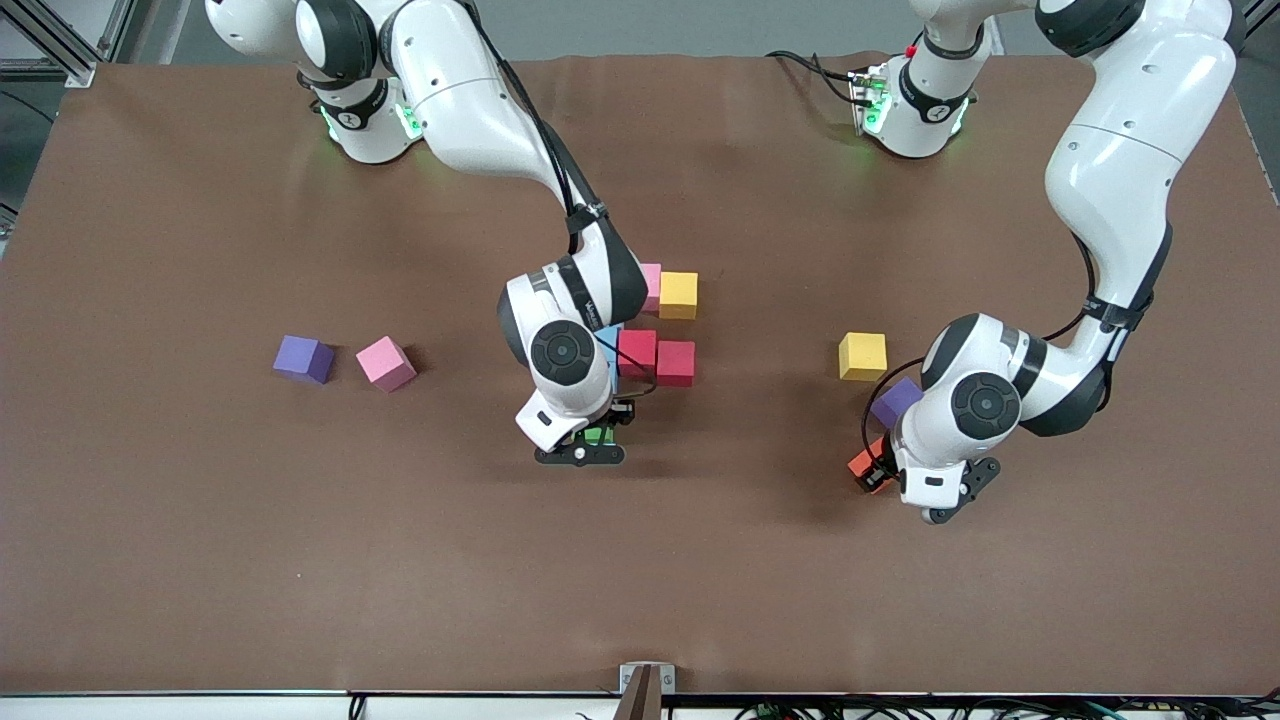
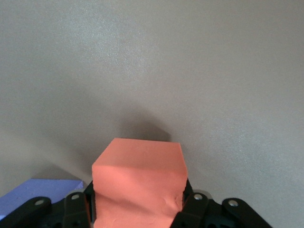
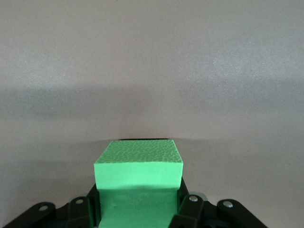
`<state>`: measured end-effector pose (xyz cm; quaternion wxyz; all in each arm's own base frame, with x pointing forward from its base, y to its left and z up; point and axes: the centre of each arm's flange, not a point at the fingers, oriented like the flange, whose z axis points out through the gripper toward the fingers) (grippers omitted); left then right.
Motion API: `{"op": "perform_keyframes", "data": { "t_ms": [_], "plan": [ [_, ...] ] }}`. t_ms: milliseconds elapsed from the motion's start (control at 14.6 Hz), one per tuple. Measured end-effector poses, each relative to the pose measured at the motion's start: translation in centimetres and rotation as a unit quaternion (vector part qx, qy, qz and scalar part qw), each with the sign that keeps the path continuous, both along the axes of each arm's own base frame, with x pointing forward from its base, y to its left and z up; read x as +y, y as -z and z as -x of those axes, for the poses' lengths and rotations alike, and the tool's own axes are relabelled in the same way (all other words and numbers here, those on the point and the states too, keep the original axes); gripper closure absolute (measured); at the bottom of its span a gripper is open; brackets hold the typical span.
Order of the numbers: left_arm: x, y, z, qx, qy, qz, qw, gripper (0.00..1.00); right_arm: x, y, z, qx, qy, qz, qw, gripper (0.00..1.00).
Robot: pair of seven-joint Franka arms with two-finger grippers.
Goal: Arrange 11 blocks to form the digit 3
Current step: 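Lower the green cube below the blue cube column with the right gripper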
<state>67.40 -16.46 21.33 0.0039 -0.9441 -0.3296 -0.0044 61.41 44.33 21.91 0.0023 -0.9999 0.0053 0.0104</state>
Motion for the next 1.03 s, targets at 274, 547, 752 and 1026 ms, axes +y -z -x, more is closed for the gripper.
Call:
{"op": "perform_keyframes", "data": {
  "t_ms": [274,547,752,1026],
  "plan": [
    [0.00,0.00,0.00,0.000,0.000,0.000,1.000,0.37,-0.02,0.20,-0.02,-0.001,0.000,0.001,1.000,0.41],
    [0.00,0.00,0.00,0.000,0.000,0.000,1.000,0.37,-0.02,0.22,-0.02,-0.001,0.000,0.001,1.000,0.41],
    [0.00,0.00,0.00,0.000,0.000,0.000,1.000,0.37,-0.01,0.23,-0.01,-0.001,0.002,0.001,1.000,0.41],
    [0.00,0.01,0.00,0.000,0.000,0.000,1.000,0.37,0.13,0.24,0.09,-0.001,0.002,0.001,1.000,0.41]
  ]
}}
